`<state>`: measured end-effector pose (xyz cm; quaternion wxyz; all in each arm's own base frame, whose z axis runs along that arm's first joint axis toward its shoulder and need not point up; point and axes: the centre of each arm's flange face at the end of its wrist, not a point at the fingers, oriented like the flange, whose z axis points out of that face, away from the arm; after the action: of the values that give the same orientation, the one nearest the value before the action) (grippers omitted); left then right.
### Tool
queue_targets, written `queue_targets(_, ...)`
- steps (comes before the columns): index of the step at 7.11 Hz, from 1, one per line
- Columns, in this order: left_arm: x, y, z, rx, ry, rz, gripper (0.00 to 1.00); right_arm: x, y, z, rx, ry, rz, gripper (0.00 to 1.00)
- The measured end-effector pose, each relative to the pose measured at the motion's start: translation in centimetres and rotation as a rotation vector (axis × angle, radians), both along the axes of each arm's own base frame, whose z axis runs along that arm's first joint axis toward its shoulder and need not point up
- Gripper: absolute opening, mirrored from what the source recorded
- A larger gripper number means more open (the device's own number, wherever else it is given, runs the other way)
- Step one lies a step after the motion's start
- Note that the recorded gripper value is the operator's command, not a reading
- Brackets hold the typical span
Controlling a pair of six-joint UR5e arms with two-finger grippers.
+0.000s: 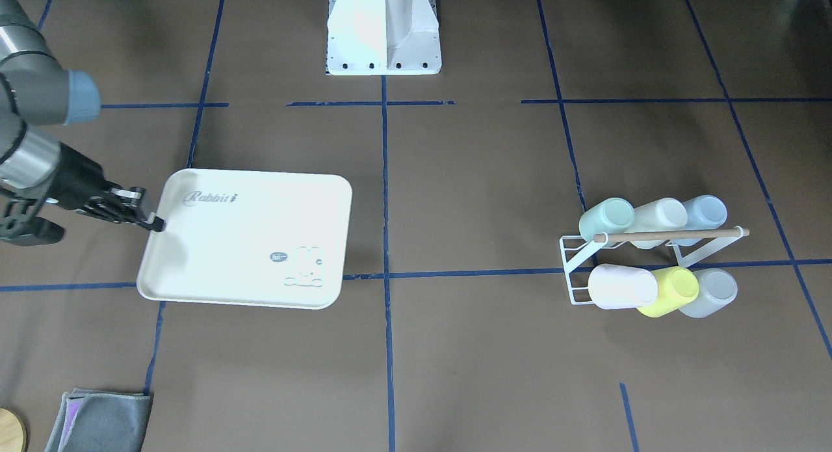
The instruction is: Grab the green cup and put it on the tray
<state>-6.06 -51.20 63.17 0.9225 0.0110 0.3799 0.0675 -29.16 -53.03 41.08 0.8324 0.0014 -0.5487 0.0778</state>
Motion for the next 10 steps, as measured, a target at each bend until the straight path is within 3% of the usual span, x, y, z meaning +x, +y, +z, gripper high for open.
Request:
queue_targets(4, 0.0, 0.1, -0.1, 0.001, 0.0, 0.0, 1.0, -11.7, 3.1, -5.1, -0.01, 0.068, -0.011, 0.0)
queue_targets(10, 0.0, 0.1, -0.1, 0.0, 0.0, 0.0, 1.0, -18.2, 7.3, -7.4, 0.033, 0.075, -0.059, 0.0)
